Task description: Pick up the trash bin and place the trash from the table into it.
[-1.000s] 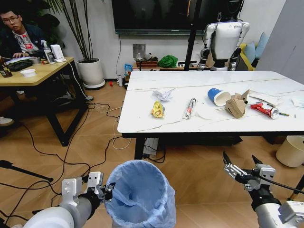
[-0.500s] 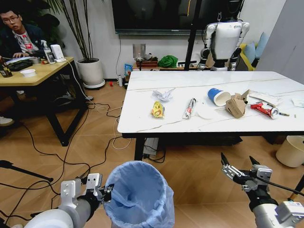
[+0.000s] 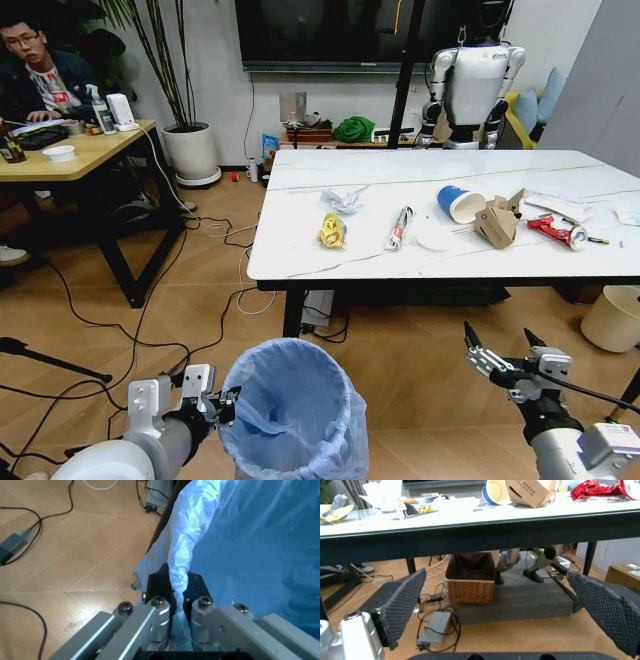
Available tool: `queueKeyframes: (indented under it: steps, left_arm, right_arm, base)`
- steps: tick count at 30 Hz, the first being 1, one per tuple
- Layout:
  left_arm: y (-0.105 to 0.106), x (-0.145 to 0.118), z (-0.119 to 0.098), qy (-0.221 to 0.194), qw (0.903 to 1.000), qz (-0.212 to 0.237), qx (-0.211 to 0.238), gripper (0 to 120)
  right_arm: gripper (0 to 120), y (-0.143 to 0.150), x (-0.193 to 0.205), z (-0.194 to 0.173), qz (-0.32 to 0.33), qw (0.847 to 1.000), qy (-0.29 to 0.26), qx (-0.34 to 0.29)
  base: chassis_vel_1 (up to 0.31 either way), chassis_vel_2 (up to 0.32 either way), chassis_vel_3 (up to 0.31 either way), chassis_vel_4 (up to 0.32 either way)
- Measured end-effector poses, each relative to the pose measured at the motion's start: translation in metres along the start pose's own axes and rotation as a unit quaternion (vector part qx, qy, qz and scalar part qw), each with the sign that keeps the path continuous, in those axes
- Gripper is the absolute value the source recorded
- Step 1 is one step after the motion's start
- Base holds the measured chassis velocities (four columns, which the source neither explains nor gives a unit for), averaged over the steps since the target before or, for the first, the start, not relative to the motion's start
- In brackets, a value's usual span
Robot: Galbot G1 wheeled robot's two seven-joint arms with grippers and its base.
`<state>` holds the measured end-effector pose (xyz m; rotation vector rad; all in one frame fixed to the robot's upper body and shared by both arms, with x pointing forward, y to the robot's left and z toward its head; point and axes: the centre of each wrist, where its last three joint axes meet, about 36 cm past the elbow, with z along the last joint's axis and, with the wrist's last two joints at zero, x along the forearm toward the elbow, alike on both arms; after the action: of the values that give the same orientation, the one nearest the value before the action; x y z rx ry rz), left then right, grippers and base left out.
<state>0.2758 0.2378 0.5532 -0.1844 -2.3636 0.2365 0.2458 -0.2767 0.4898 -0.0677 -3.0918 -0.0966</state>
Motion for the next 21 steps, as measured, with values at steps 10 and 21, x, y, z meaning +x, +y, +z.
queueKeyframes:
  steps: [10, 21]
  left_arm:
    - [0.0005, 0.0003, -0.001, -0.006, 0.9999, 0.009, -0.005, 0]
    - [0.0012, 0.0006, -0.0019, -0.007, 0.9999, 0.011, -0.006, 0]
  right_arm:
    - [100, -0.0007, -0.0014, 0.0032, 0.001, 1.0, 0.003, 0.001]
    - [100, -0.0007, -0.0024, 0.0047, 0.001, 1.0, 0.004, 0.001]
  base:
    - [0.0, 0.0, 0.0, 0.0]
    - [0.0, 0.0, 0.0, 0.0]
